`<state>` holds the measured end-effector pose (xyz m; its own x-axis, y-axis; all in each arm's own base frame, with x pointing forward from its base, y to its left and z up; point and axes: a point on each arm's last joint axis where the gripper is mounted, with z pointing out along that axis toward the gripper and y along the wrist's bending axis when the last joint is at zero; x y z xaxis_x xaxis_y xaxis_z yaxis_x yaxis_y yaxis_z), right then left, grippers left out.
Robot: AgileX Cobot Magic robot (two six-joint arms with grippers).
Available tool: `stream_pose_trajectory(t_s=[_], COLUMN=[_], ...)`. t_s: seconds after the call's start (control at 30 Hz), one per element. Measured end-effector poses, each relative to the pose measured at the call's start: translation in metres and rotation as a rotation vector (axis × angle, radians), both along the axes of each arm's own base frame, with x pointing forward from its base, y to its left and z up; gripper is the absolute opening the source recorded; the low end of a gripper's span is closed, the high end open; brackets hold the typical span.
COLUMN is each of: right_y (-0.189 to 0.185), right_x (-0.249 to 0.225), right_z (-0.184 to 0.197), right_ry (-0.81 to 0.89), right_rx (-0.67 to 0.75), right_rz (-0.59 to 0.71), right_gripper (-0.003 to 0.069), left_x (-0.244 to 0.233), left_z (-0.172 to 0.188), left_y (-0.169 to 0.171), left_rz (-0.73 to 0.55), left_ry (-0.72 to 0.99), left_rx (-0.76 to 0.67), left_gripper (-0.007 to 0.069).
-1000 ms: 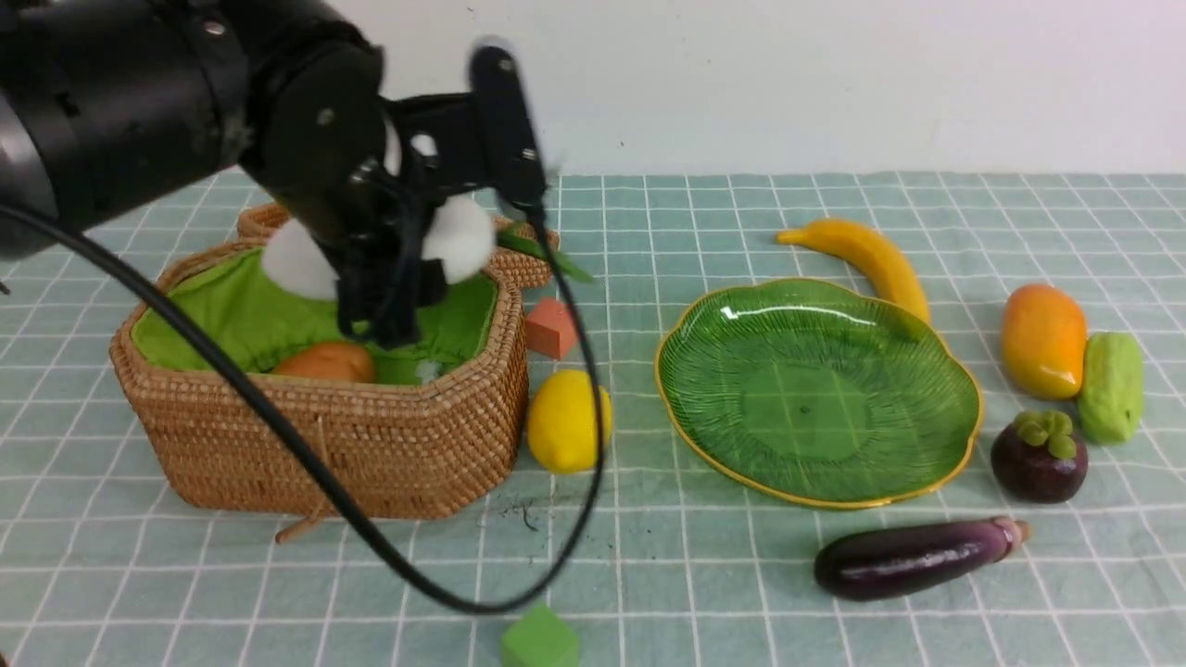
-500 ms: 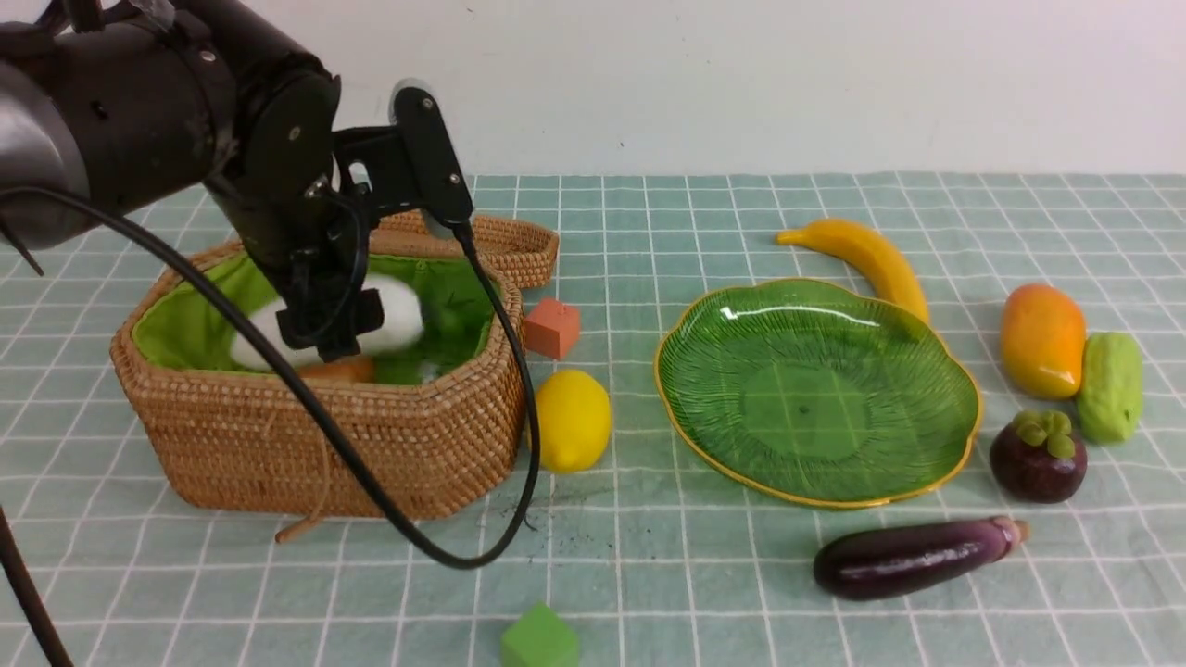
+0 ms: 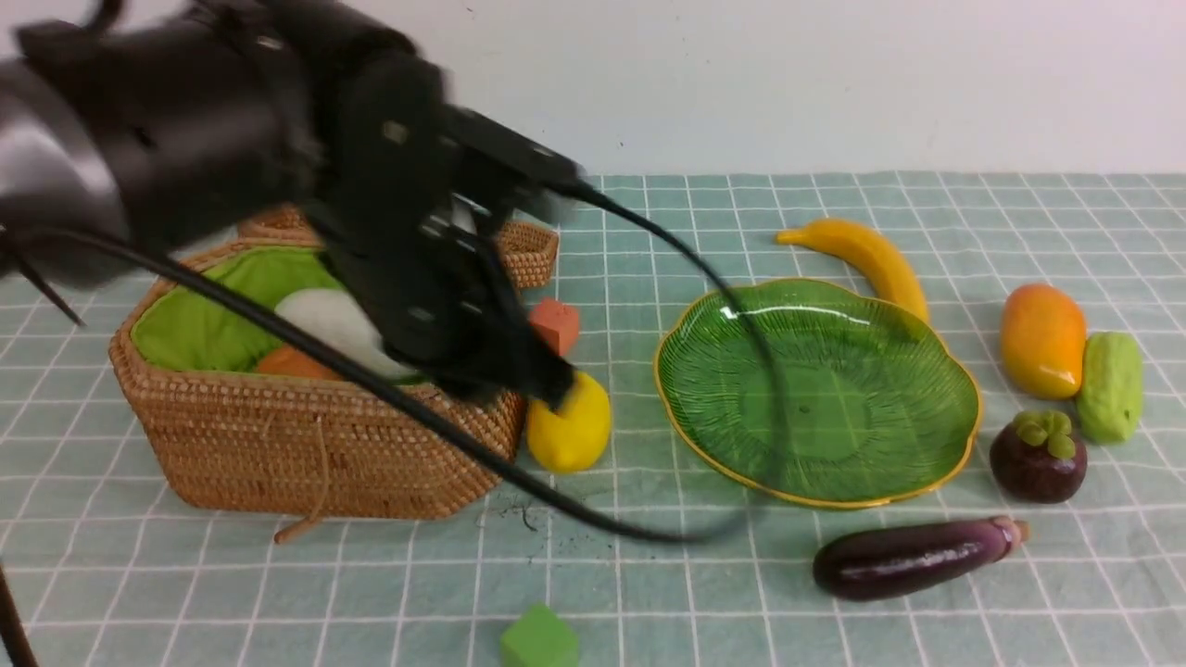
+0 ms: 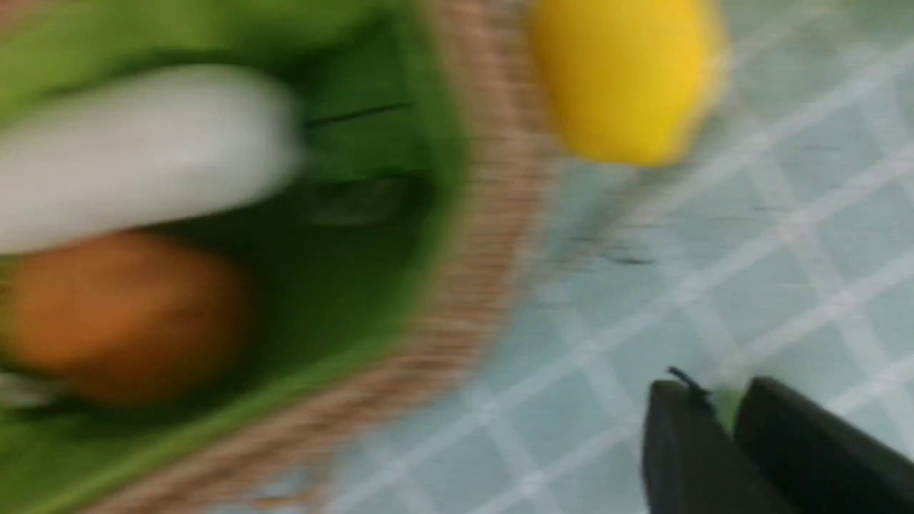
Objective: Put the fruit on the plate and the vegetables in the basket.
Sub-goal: Grab a lemon with your left arm and place it on the plate on the right
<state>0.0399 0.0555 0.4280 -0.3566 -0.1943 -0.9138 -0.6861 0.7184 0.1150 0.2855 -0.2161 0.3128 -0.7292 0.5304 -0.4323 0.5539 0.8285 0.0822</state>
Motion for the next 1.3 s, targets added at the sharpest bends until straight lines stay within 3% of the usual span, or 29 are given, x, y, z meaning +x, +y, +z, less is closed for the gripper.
stream_pose_trajectory(t_s=[0.07, 0.2, 0.33, 0.4, 0.43, 0.47, 0.57, 0.7, 1.3], right_y=[0.000, 0.000, -0.001, -0.003, -0.003, -0.004, -0.007, -0.010, -0.011], right_x=[-0.001, -0.003, -0.004, -0.007, -0.007, -0.010, -0.015, -0.021, -0.024], right_z=[-0.002, -0.004, -0.007, -0.011, -0.011, -0.011, -0.012, -0.012, -0.013], right_ry=[0.017, 0.039, 0.065, 0.085, 0.085, 0.082, 0.075, 0.059, 0.064], right_rx=[-0.012, -0.028, -0.063, -0.097, -0.100, -0.110, -0.118, -0.117, -0.120], right_rz=[0.010, 0.023, 0.030, 0.030, 0.030, 0.026, 0.014, 0.003, 0.006], right_gripper=[0.0161, 0.0161, 0.0161, 0.0161, 0.0161, 0.0161, 0.0161, 0.0161, 0.0161], left_x=[-0.009, 0.000, 0.027, 0.046, 0.050, 0.059, 0.074, 0.088, 0.100], left_z=[-0.005, -0.013, -0.030, -0.038, -0.042, -0.050, -0.068, -0.098, -0.127], left_y=[-0.021, -0.053, -0.071, -0.080, -0.081, -0.084, -0.088, -0.089, -0.090], left_rz=[-0.032, -0.043, 0.000, 0.044, 0.048, 0.075, 0.112, 0.126, 0.181], left_ry=[0.030, 0.064, 0.053, 0.000, -0.006, -0.043, -0.098, -0.148, -0.203], left_rx=[-0.008, -0.001, 0.057, 0.094, 0.106, 0.135, 0.190, 0.283, 0.351], left_gripper=[-0.0013, 0.0007, 0.0123, 0.0269, 0.0279, 0.0363, 0.0491, 0.0598, 0.0573])
